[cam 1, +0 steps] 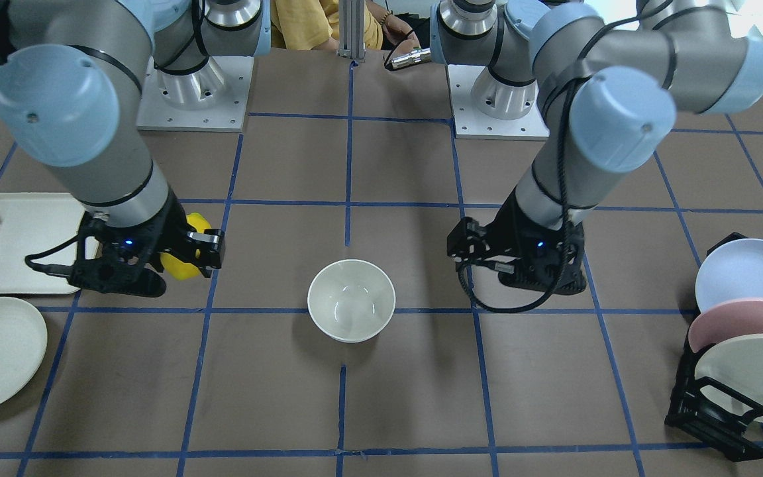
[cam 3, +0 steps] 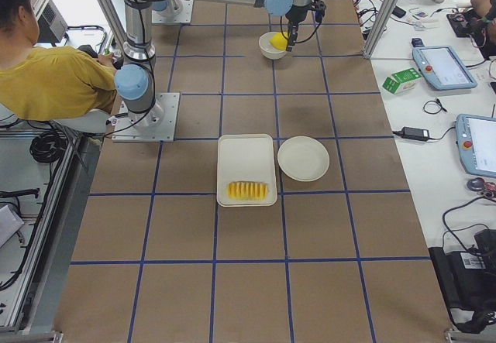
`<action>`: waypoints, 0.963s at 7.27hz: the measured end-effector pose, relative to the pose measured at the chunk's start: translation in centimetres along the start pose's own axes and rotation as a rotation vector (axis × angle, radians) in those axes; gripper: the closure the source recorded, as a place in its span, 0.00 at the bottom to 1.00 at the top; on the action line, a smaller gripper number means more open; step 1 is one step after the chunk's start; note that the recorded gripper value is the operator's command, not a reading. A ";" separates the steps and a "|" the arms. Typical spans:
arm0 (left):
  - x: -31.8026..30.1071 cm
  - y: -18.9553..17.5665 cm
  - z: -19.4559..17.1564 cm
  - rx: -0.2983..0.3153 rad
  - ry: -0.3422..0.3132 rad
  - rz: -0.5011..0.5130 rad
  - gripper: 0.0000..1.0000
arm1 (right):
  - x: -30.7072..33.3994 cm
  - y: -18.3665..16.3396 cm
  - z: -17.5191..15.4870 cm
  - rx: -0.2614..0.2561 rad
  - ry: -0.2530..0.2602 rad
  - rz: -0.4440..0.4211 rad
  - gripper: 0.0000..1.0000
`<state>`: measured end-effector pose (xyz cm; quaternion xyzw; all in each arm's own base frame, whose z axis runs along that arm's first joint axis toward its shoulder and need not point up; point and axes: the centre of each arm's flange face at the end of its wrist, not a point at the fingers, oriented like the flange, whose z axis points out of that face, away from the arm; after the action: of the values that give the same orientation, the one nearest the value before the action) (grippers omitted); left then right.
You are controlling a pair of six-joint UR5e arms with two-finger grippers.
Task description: Place bowl and put lemon in it
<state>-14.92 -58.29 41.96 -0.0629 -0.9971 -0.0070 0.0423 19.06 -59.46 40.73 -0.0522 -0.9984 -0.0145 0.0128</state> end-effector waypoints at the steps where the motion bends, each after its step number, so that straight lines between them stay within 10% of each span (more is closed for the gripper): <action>1: -0.5 2.0 -3.1 -0.005 -0.037 0.035 0.00 | -3.9 0.6 1.1 0.022 -0.004 0.002 1.00; 7: 1.1 7.8 -6.8 0.028 -0.027 -0.011 0.00 | -15.7 1.9 9.3 0.051 -0.020 -0.074 1.00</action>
<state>-14.42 -50.57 48.89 -0.0568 -0.9979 0.0077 0.0298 34.59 -58.89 31.08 -0.0151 -0.9998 0.0112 0.0036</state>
